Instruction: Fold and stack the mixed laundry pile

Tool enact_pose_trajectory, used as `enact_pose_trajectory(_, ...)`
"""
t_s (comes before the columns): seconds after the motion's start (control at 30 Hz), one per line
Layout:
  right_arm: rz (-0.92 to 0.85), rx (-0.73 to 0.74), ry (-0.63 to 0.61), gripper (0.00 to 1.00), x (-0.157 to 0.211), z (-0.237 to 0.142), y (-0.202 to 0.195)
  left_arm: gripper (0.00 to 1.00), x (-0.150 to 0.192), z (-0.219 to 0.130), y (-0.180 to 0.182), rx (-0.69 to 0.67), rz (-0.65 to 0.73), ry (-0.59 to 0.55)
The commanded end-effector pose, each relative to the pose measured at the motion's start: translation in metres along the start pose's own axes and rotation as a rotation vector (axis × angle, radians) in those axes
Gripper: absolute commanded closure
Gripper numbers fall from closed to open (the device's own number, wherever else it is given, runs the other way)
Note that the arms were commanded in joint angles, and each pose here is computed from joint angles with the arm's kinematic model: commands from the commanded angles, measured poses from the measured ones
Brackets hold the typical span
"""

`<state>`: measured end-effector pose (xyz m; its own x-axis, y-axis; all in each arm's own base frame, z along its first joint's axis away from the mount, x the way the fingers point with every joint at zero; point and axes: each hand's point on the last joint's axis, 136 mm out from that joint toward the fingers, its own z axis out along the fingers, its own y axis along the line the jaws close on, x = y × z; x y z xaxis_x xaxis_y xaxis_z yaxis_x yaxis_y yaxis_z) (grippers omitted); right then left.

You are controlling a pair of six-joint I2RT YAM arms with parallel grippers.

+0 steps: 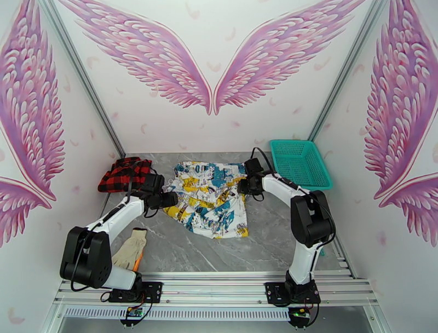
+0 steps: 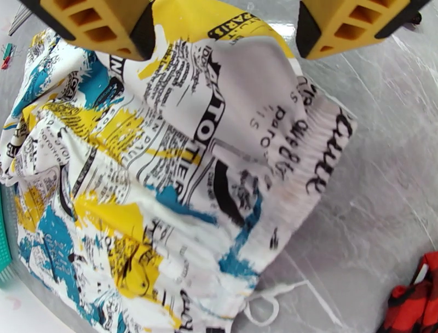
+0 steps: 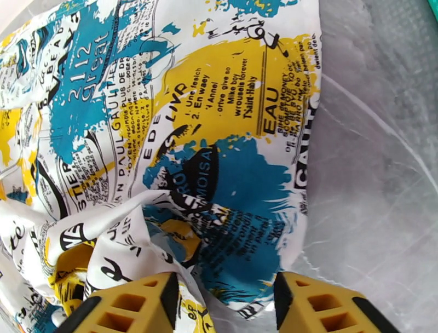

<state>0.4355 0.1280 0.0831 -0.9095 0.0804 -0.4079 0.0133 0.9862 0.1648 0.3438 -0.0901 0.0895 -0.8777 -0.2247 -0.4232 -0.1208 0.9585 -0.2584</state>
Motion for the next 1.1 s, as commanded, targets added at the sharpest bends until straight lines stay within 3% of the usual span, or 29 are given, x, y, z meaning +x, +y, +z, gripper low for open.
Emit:
enact_pose_trajectory(0.0, -0.008, -0.009, -0.034, 0.36, 0.002, -0.046, -0.004, 0.22, 0.014, -0.004, 0.017, -0.054, -0.045, 0.011)
enact_pose_trajectory(0.2, 0.067, -0.146, 0.015, 0.32, 0.071, -0.078, -0.004, 0.14, 0.015, -0.002, 0.028, 0.017, -0.115, 0.004)
enact_pose_trajectory(0.3, 0.084, -0.208, 0.059, 0.36, 0.113, -0.075, 0.003, 0.15, 0.003, 0.008, 0.016, 0.082, -0.083, 0.001)
enact_pose_trajectory(0.53, 0.062, -0.271, 0.201, 0.35, 0.196, -0.048, 0.032, 0.20, -0.029, 0.040, -0.002, 0.201, -0.078, -0.057)
enact_pose_trajectory(0.73, 0.099, -0.289, 0.207, 0.39, 0.197, -0.015, 0.044, 0.35, -0.042, 0.050, -0.015, 0.256, -0.095, -0.104)
enact_pose_trajectory(0.8, 0.092, -0.280, 0.197, 0.45, 0.192, -0.008, 0.045, 0.51, -0.042, 0.047, -0.018, 0.248, -0.095, -0.101)
enact_pose_trajectory(0.87, 0.069, -0.246, 0.190, 0.55, 0.185, -0.001, 0.043, 0.71, -0.038, 0.035, -0.011, 0.141, -0.086, -0.117)
enact_pose_trajectory(0.9, 0.062, -0.240, 0.189, 0.61, 0.183, 0.001, 0.044, 0.74, -0.035, 0.026, -0.009, 0.094, -0.078, -0.126)
enact_pose_trajectory(1.0, 0.046, -0.240, 0.168, 0.78, 0.171, -0.002, 0.048, 0.77, -0.020, -0.005, -0.007, -0.025, -0.040, -0.143)
enact_pose_trajectory(1.07, 0.020, -0.211, 0.135, 0.83, 0.163, -0.008, 0.044, 0.76, -0.010, -0.026, -0.009, -0.078, 0.002, -0.173)
